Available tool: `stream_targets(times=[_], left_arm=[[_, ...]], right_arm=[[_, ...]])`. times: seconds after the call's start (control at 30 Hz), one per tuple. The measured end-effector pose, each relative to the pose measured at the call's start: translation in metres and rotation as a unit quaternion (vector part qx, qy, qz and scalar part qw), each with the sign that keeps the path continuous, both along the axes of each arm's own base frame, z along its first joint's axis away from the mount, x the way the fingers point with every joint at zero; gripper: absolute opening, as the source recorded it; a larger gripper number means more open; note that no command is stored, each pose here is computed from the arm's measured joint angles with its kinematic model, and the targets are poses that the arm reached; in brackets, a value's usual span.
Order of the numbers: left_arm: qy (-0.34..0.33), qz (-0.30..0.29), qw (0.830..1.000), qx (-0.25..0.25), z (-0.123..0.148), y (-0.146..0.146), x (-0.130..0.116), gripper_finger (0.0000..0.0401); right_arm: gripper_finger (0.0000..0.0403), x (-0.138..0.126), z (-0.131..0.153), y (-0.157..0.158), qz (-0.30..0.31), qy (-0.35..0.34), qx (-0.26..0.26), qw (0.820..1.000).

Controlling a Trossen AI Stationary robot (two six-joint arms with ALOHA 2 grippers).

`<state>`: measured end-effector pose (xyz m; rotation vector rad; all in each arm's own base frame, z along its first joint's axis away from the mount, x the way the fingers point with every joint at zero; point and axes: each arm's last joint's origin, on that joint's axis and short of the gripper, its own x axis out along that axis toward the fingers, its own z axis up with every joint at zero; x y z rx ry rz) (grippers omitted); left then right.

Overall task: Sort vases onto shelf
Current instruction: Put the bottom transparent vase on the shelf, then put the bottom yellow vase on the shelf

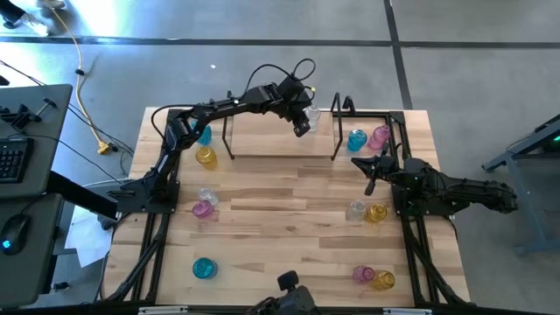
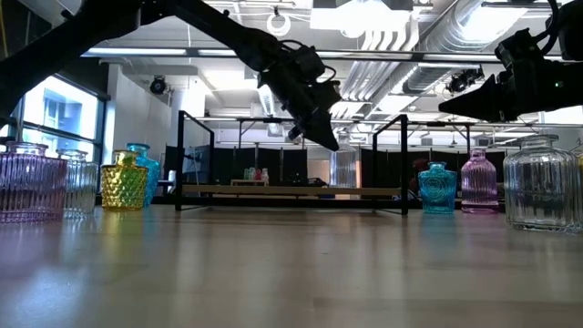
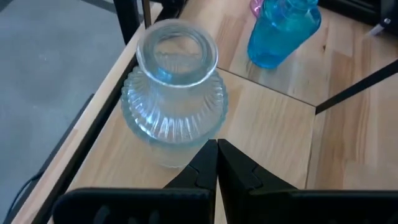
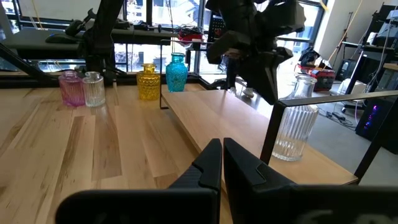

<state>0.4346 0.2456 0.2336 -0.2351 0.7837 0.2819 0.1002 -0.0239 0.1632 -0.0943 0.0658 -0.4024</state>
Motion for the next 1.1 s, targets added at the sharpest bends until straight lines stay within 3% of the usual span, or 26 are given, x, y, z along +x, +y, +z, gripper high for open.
stream_targets(times=[0.37, 0.77, 1.1], left_arm=[[-0.008, -0.005, 1.000, 0.012, 0.004, 0.002, -0.001, 0.0000], [-0.031, -0.063, 0.996, 0.047, 0.010, -0.030, 0.020, 0.0000], [-0.100, -0.086, 0.988, 0.082, 0.022, -0.051, 0.039, 0.0000]], right_arm=[[0.0000, 0.000, 0.000, 0.000, 0.000, 0.000, 0.000, 1.000], [0.0000, 0.000, 0.000, 0.000, 0.000, 0.000, 0.000, 1.000], [0.0000, 0.000, 0.000, 0.000, 0.000, 0.000, 0.000, 1.000]])
